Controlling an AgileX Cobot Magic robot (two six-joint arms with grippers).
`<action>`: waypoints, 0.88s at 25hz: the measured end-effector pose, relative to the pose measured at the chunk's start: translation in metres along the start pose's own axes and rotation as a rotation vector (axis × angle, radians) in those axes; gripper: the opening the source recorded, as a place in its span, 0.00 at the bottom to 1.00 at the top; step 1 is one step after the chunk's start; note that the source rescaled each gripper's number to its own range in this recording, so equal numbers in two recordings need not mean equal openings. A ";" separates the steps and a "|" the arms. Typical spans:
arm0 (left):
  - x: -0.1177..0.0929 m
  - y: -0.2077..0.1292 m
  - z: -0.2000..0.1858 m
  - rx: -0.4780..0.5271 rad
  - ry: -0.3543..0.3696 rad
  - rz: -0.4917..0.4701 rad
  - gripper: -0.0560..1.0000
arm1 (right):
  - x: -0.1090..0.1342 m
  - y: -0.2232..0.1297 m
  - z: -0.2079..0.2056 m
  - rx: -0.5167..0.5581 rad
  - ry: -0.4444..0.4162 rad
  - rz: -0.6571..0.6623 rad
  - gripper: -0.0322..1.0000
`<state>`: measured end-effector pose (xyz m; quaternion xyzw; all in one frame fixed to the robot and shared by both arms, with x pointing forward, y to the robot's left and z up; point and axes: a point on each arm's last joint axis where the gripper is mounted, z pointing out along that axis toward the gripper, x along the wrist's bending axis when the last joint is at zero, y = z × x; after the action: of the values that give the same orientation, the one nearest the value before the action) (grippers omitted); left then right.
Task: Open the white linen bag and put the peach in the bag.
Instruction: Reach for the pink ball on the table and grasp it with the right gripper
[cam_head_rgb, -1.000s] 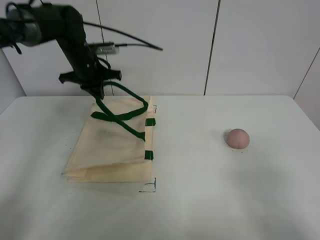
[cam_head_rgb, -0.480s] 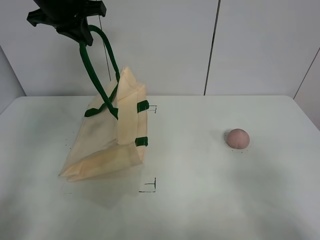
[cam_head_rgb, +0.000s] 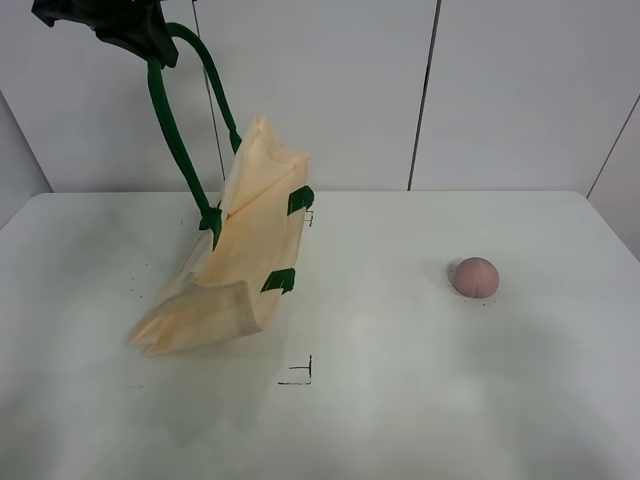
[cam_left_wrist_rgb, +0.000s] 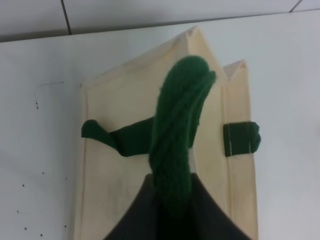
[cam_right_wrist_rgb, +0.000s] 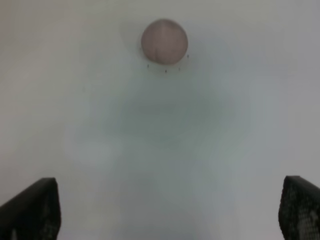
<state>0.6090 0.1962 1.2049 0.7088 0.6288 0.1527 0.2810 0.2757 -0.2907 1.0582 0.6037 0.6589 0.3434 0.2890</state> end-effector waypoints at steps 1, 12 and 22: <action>0.000 0.000 -0.001 -0.002 0.000 0.000 0.05 | -0.001 0.009 0.007 0.023 0.000 0.004 1.00; 0.000 0.000 -0.002 -0.004 -0.001 0.004 0.05 | -0.014 0.127 0.185 0.456 -0.001 0.046 1.00; 0.000 0.000 -0.002 -0.004 -0.001 0.007 0.05 | -0.007 0.150 0.336 0.616 0.045 -0.019 1.00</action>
<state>0.6076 0.1965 1.2066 0.7106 0.6256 0.1545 0.2824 0.6333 -0.2580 0.9776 0.6491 0.7437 0.1380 0.0808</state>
